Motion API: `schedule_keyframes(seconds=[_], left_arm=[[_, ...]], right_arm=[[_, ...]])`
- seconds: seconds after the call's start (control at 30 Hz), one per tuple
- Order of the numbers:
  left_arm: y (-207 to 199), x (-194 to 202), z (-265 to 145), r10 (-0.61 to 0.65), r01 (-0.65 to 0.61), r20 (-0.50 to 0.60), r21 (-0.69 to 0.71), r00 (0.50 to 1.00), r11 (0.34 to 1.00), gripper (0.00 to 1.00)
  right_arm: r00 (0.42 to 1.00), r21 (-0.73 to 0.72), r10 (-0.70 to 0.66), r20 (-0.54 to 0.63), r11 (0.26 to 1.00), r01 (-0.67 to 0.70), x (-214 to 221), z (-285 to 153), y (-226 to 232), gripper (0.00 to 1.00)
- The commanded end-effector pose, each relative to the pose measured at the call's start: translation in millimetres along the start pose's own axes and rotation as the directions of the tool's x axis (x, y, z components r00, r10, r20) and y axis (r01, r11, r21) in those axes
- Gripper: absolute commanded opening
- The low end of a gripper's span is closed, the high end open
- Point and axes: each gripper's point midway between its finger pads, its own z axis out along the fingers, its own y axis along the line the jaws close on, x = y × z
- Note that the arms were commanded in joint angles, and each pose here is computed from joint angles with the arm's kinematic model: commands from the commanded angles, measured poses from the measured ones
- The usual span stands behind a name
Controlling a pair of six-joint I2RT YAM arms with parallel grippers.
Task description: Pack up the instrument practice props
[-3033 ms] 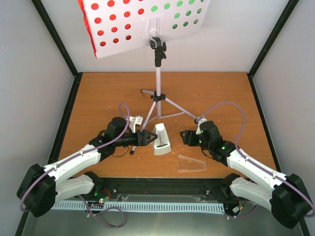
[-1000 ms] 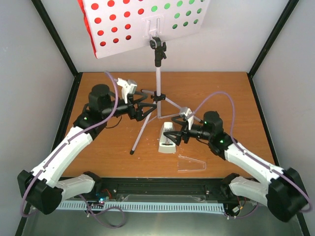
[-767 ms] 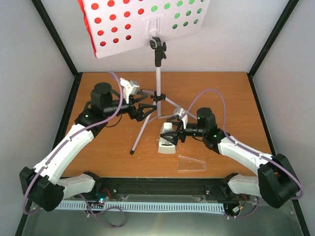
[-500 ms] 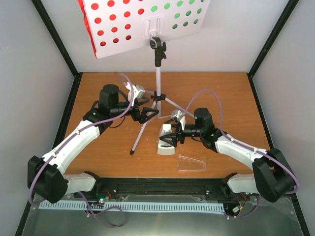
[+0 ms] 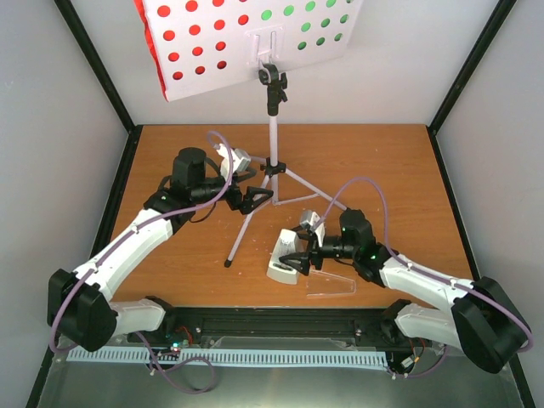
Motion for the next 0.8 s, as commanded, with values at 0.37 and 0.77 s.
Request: schedule_keyframes(seconds=[0.37, 0.77], left_arm=[[13.2, -15.0, -13.5, 0.065, -0.057, 0.060, -0.127, 0.996, 0.990, 0.99], [89.5, -26.7, -66.1, -0.028, 0.112, 0.187, -0.456, 0.982, 0.883, 0.99]], right_arm=[[0.967, 0.135, -0.233, 0.102, 0.967, 0.218, -13.8, 8.9, -4.1, 1.00], [0.957, 0.174, -0.269, 0.104, 0.953, 0.249, -6.6, 7.4, -7.6, 0.92]])
